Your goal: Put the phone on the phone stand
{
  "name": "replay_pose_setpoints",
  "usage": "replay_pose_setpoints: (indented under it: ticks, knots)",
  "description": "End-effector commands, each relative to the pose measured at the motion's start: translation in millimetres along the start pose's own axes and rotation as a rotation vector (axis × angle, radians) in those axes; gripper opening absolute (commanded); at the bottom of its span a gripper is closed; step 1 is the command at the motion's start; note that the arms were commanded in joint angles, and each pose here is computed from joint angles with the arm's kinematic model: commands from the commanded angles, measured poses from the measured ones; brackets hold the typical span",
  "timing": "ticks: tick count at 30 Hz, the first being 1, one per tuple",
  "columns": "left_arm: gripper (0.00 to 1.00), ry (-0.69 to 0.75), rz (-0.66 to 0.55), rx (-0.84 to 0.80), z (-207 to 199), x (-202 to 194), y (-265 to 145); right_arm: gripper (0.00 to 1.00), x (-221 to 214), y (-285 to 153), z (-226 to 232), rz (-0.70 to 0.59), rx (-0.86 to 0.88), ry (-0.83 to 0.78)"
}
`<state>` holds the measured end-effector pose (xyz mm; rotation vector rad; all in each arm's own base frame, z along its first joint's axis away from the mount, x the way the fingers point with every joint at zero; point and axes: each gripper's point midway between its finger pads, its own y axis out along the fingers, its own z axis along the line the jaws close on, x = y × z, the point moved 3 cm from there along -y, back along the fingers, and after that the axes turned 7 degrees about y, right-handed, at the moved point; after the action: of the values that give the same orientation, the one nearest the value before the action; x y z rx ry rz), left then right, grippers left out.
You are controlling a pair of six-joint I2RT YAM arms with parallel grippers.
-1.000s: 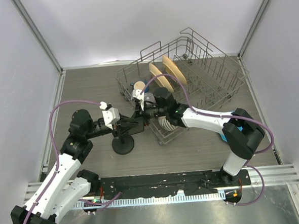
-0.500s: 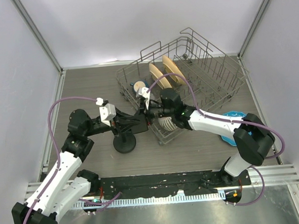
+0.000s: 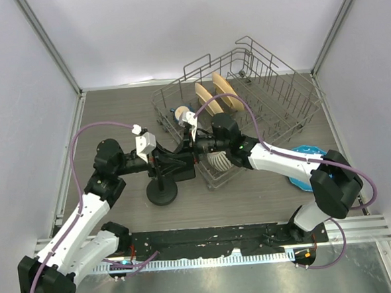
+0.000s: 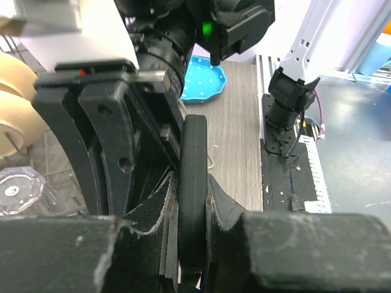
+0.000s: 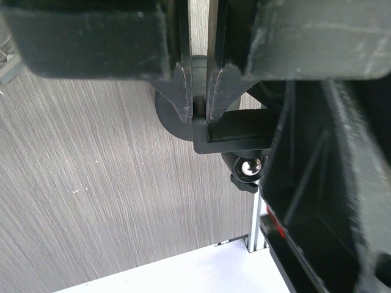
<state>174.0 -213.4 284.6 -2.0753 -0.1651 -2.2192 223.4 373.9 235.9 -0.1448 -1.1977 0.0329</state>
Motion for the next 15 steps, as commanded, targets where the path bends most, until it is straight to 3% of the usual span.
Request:
replay_pose_setpoints:
  ticks: [1,15]
  knots:
    - [0.0,0.038,-0.034,-0.036,-3,18,1,0.01,82,-15,34,-0.198,0.052,-0.134]
    - [0.0,0.101,-0.064,0.027,-1,29,-4,0.01,69,-11,7,-0.16,-0.078,-0.13]
